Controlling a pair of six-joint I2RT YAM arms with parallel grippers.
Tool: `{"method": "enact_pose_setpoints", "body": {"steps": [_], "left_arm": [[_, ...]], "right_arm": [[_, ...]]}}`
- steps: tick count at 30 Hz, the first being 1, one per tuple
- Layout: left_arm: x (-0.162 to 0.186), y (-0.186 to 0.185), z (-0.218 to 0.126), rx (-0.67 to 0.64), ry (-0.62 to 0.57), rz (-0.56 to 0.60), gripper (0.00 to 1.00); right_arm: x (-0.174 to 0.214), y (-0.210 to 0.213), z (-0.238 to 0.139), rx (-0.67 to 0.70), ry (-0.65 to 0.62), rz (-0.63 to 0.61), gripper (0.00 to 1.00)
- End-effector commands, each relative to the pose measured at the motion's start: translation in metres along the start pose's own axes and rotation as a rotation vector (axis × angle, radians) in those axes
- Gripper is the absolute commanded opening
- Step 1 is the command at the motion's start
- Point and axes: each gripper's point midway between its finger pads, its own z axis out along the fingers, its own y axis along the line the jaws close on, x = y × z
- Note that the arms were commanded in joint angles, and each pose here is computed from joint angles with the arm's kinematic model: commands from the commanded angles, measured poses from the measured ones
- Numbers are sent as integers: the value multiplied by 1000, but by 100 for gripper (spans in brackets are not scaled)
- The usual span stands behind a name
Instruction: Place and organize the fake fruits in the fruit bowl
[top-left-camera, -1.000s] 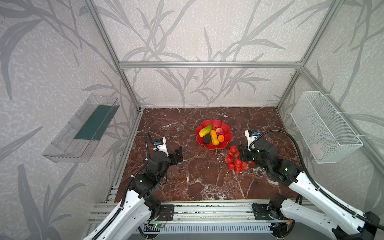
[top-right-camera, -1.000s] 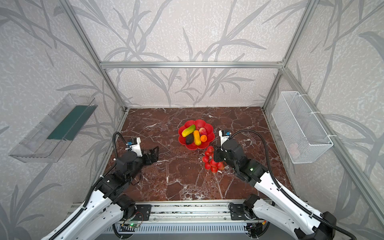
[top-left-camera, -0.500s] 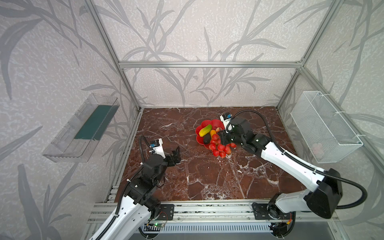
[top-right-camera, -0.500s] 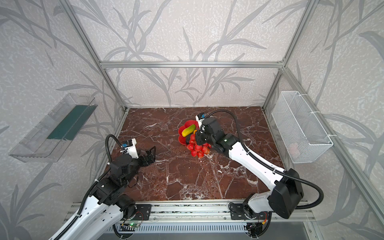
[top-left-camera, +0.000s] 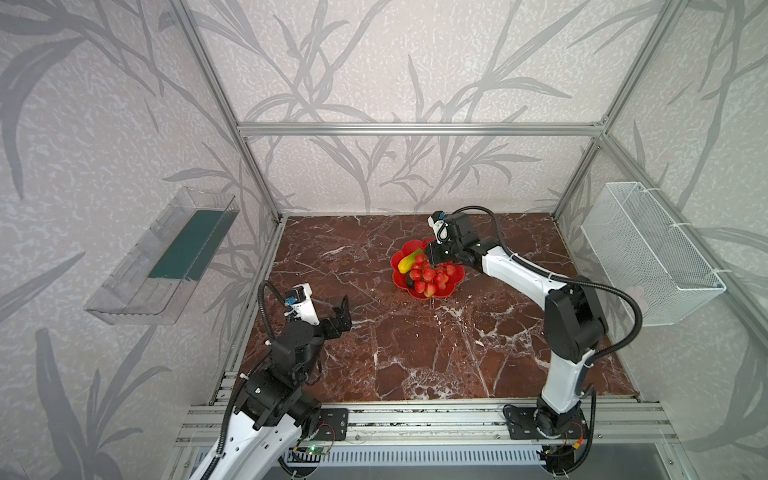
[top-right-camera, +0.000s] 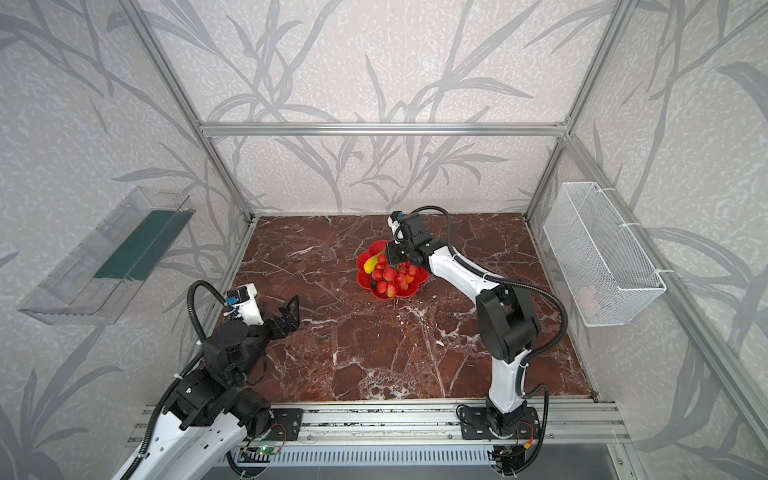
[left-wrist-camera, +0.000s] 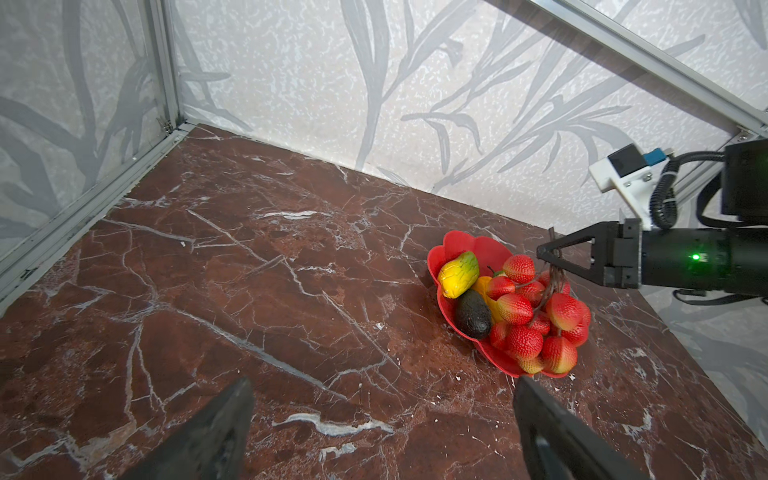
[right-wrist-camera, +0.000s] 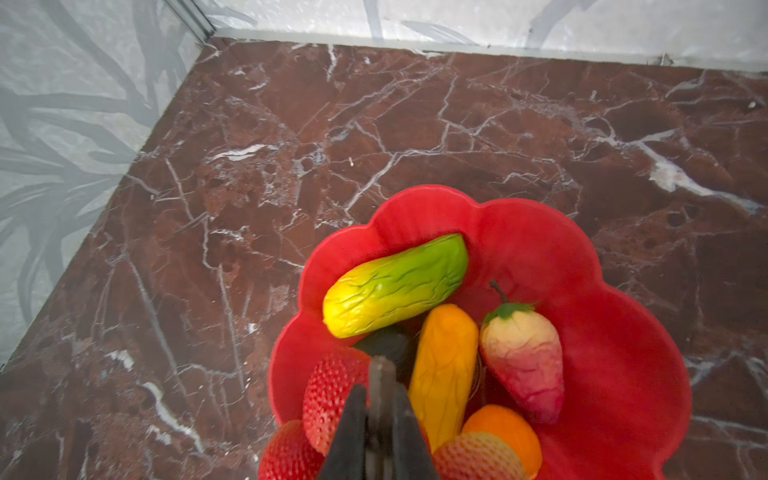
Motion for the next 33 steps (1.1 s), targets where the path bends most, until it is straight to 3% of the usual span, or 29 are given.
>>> {"method": "enact_pose_setpoints", "body": {"steps": [1, 5, 6, 9, 11, 13, 14, 17, 20, 26, 30, 33], "left_arm": [[-2, 10, -1, -50, -14, 21, 98], [-1, 11, 0, -57, -16, 22, 98], [-2, 11, 0, -59, -19, 23, 98], [-3, 13, 1, -70, -38, 25, 99], [-6, 15, 2, -81, -61, 28, 99], [-9, 16, 5, -90, -88, 30, 99], [-9, 16, 7, -91, -97, 32, 99], [-5, 18, 15, -111, -105, 69, 100], [0, 24, 28, -174, -97, 186, 100], [6, 54, 70, -386, -139, 421, 100], [21, 87, 101, -411, -94, 376, 100], [36, 109, 121, -417, -75, 320, 100]], "right_arm": [[-17, -2, 15, -43, -13, 2, 0], [-24, -12, 35, -32, 17, 7, 1], [-26, -14, 39, -29, 16, 9, 6], [-33, -11, 38, -52, 26, 10, 45], [-41, -8, 26, -50, 7, 2, 64], [-50, -7, 5, -20, -41, -11, 95], [-53, -7, -6, -6, -64, -23, 99], [-55, -9, -47, 46, -132, -64, 99], [-39, -15, -100, 119, -221, -96, 99], [39, -70, -193, 356, -377, -179, 99], [87, -116, -217, 525, -398, -165, 99], [103, -137, -215, 567, -448, -148, 99]]}}
